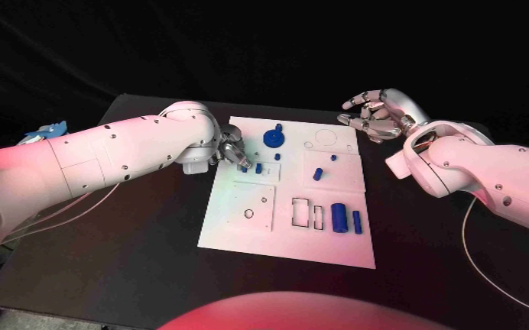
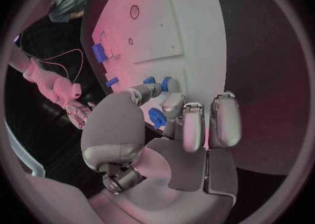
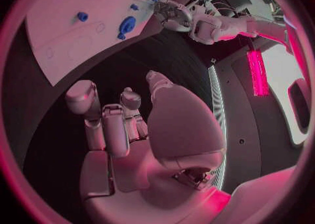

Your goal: Assemble the parts on the task board

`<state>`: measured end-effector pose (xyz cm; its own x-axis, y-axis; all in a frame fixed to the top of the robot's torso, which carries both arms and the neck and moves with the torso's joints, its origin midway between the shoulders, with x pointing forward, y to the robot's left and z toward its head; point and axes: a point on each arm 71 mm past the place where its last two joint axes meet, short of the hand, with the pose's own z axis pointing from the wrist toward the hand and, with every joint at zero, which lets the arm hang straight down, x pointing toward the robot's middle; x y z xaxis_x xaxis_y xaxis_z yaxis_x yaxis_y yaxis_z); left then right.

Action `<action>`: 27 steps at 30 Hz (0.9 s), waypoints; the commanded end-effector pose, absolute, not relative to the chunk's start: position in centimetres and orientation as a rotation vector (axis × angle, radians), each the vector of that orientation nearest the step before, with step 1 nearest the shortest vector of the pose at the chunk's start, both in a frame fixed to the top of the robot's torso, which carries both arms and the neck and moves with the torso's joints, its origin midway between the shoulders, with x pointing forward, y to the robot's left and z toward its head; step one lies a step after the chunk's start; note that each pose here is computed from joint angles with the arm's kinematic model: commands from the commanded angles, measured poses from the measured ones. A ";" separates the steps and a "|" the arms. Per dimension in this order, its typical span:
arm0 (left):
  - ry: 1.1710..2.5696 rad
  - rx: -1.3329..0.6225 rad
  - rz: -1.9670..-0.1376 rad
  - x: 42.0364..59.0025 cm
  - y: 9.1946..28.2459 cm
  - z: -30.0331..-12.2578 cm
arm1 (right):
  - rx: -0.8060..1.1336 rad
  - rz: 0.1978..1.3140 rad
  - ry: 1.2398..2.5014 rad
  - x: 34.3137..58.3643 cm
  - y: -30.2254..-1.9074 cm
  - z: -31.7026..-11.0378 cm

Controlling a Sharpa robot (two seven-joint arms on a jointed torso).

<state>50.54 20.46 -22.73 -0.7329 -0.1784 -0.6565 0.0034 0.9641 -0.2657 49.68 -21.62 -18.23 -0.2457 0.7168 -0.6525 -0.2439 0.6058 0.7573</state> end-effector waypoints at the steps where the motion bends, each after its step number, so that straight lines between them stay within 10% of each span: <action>1: 2.398 -0.121 -0.316 50.4 20.4 -23.2 | 0.393 0.955 1.582 49.6 -21.5 -18.3; 27: 2.376 -0.138 -0.334 50.3 21.0 -22.9 | 0.394 0.953 1.581 49.6 -21.6 -18.4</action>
